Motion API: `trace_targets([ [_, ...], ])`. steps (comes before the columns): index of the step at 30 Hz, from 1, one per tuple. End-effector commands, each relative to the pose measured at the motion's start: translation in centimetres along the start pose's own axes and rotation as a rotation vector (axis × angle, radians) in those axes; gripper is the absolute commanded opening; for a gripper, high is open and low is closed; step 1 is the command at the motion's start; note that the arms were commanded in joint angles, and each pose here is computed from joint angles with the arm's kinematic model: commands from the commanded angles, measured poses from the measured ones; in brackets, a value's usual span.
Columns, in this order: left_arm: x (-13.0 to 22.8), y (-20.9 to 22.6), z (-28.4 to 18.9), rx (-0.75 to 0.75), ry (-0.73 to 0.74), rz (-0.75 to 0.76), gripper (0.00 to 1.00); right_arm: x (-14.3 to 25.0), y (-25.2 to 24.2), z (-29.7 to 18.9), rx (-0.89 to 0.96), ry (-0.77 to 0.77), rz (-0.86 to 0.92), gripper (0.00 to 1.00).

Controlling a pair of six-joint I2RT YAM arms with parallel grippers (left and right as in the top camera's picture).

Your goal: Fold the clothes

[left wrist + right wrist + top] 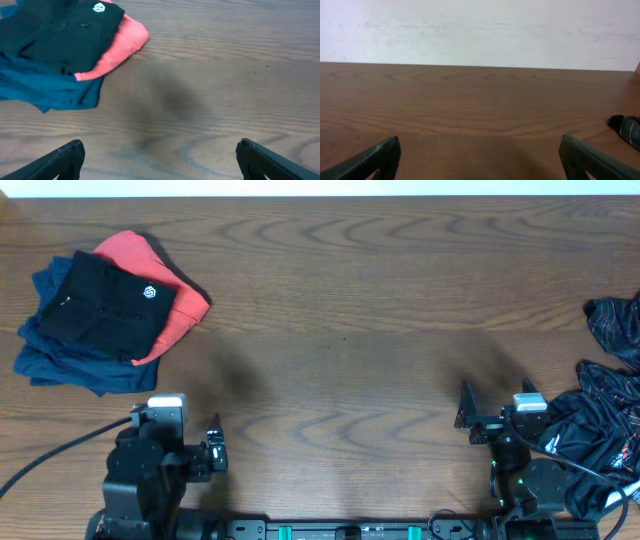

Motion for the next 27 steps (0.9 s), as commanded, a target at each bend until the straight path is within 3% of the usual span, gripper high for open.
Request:
trace_targets([
  [1, 1.5, 1.0, 0.2, -0.052, 0.008, -0.006, 0.98, 0.1, -0.1, 0.0, 0.003, -0.002, -0.011, 0.99],
  [5, 3.2, 1.6, 1.9, -0.086, -0.022, -0.046, 0.98, 0.1, -0.1, 0.0, 0.002, -0.002, -0.011, 0.99],
  [10, 3.5, 2.2, 4.9, -0.117, -0.176, -0.077, 0.98, 0.1, -0.1, 0.0, 0.003, -0.002, -0.011, 0.99],
  [21, 0.9, 2.3, 8.5, -0.117, -0.514, -0.095, 0.98, 0.1, -0.1, 0.0, 0.003, -0.002, -0.011, 0.99],
  [27, 2.3, 2.1, 10.0, -0.104, -0.490, -0.092, 0.98, 0.1, -0.1, 0.0, 0.003, -0.002, -0.011, 0.99],
])
Point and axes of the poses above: each gripper's point midway between its finger pads, its own z axis out along the fingers, its own y axis along the line the jaws close on, x = y × z, the point moved 1 cm from there along -z, back along the fingers, and after that the axes turned 3 degrees about z, right-handed, at the moved point
